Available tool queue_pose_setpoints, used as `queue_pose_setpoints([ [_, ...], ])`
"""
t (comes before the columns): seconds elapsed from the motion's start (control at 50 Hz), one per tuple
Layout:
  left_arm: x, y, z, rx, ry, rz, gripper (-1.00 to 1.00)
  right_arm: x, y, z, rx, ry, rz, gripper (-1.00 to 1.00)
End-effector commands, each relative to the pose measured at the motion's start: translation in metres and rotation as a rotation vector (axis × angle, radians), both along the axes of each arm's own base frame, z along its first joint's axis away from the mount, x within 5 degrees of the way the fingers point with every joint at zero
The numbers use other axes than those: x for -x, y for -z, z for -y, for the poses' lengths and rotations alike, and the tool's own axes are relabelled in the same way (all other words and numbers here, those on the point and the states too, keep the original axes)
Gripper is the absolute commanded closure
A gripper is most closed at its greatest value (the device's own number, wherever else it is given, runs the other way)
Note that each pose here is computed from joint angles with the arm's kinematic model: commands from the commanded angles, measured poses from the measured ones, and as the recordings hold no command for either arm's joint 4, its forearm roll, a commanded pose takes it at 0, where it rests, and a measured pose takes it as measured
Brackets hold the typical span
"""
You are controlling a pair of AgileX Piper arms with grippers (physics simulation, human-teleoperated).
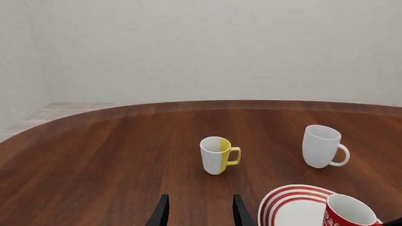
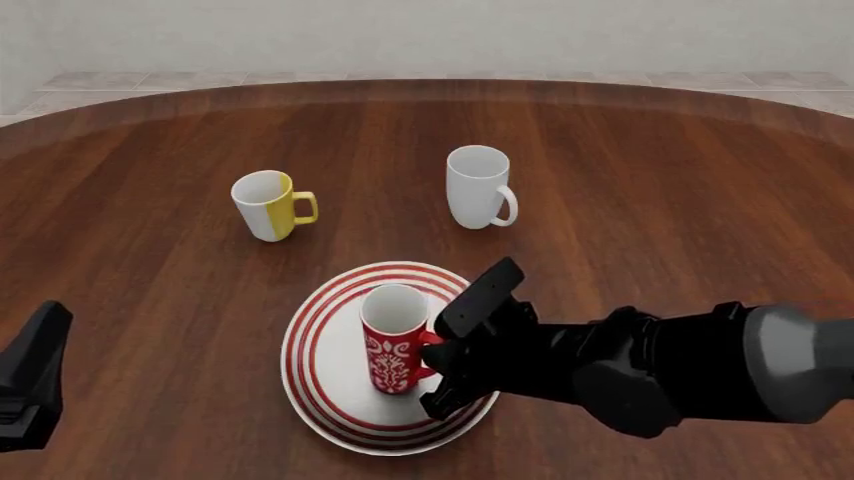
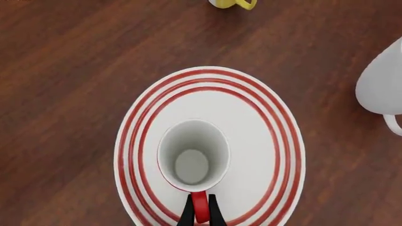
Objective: Pick up the red mug and put it on the plate
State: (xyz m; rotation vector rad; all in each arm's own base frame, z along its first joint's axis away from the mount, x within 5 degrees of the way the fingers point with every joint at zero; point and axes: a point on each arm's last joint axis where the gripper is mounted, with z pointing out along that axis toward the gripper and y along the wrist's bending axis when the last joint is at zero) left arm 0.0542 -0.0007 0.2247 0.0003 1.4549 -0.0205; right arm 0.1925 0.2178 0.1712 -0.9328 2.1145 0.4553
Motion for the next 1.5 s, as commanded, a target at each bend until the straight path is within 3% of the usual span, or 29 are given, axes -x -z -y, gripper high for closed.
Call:
queue_pose_setpoints([
  [0.02,0.0,-0.001,0.0,0.002,0.0,0.0,-1.0,0.0,0.003,-0.003,-0.023,0.03,-0.031,1.0],
  [0.18,0.0,0.001,0.0,0.003,0.001,0.0,-1.0,0.001,0.006,-0.006,-0.03,0.039,-0.054,1.0],
  [0.2,0.0,0.001,0.0,0.003,0.001,0.0,-1.0,0.0,0.007,-0.006,-0.035,0.055,-0.068,-1.0],
  [0.6,0.0,0.0,0.0,0.002,0.003,0.001,-1.0,0.002,0.007,-0.008,-0.048,0.068,-0.091,-1.0],
  [0.86,0.0,-0.001,0.0,0.004,0.004,0.001,-1.0,0.008,-0.01,-0.009,-0.042,0.031,-0.068,-1.0],
  [1.24,0.001,-0.002,0.0,-0.007,0.006,0.006,-1.0,0.028,-0.072,0.032,-0.059,0.022,0.023,-1.0],
  [1.36,0.0,-0.001,0.0,-0.014,0.005,0.007,-1.0,0.044,-0.111,0.059,-0.079,0.013,0.111,-1.0],
  [1.38,0.0,-0.002,0.0,-0.013,0.004,0.006,-1.0,0.049,-0.12,0.062,-0.105,0.015,0.117,-1.0],
  [1.42,0.0,-0.002,0.0,-0.014,0.002,0.006,-1.0,0.054,-0.135,0.08,-0.084,0.016,0.179,-1.0],
  [1.46,0.001,-0.003,0.0,-0.016,0.002,0.007,-1.0,0.062,-0.15,0.089,-0.113,0.03,0.194,-1.0],
  [1.5,0.0,-0.001,0.0,-0.016,0.002,0.006,-1.0,0.065,-0.156,0.101,-0.094,0.044,0.231,-1.0],
])
